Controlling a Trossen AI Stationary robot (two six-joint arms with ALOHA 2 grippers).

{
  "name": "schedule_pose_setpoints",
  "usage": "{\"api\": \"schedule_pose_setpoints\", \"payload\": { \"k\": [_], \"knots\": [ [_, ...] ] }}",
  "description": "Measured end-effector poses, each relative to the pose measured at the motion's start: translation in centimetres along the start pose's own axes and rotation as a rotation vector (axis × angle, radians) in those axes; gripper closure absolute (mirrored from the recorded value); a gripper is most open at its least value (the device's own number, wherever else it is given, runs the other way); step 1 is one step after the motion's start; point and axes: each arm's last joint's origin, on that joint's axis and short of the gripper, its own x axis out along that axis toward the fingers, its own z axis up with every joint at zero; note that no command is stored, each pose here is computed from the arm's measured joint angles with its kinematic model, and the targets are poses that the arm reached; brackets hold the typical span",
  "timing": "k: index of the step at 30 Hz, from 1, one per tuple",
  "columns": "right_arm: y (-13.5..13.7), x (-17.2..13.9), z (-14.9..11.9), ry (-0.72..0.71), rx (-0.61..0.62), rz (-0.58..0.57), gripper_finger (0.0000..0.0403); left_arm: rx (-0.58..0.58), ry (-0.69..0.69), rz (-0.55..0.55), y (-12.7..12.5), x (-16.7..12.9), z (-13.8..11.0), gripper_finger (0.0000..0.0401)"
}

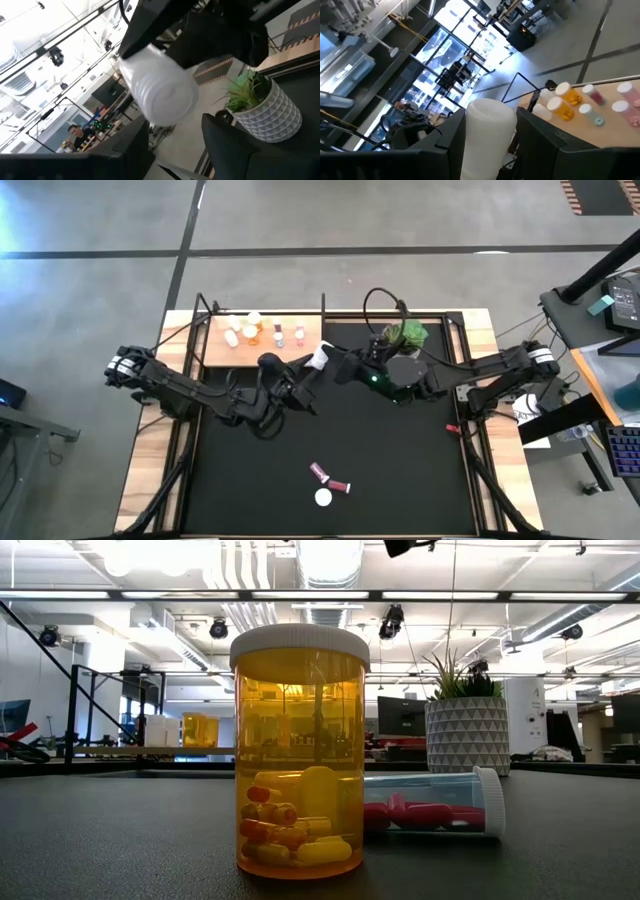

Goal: Pick and place medicine bottles onto shelf by color
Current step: Put the white pill bottle on the shelf aligned with the other white pill bottles

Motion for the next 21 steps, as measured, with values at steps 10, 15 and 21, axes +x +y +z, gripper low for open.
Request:
{"api": "schedule_pose_setpoints", "payload": {
  "k": [10, 15, 21],
  "knots": [
    [-0.33, 0.04, -0.28, 0.000, 0.011, -0.013, 0.0257, -0.056, -0.017, 0.017, 0.37, -0.01, 0.28, 0.0261],
    [-0.36, 0.10, -0.11, -0.011, 0.012, -0.017, 0.0257, -0.065, -0.057, -0.007, 0.38, -0.02, 0.44, 0.0262],
    [-0.39, 0.15, -0.04, -0.010, 0.012, -0.016, 0.0257, -0.073, -0.073, -0.014, 0.45, -0.02, 0.54, 0.0262]
  ]
}}
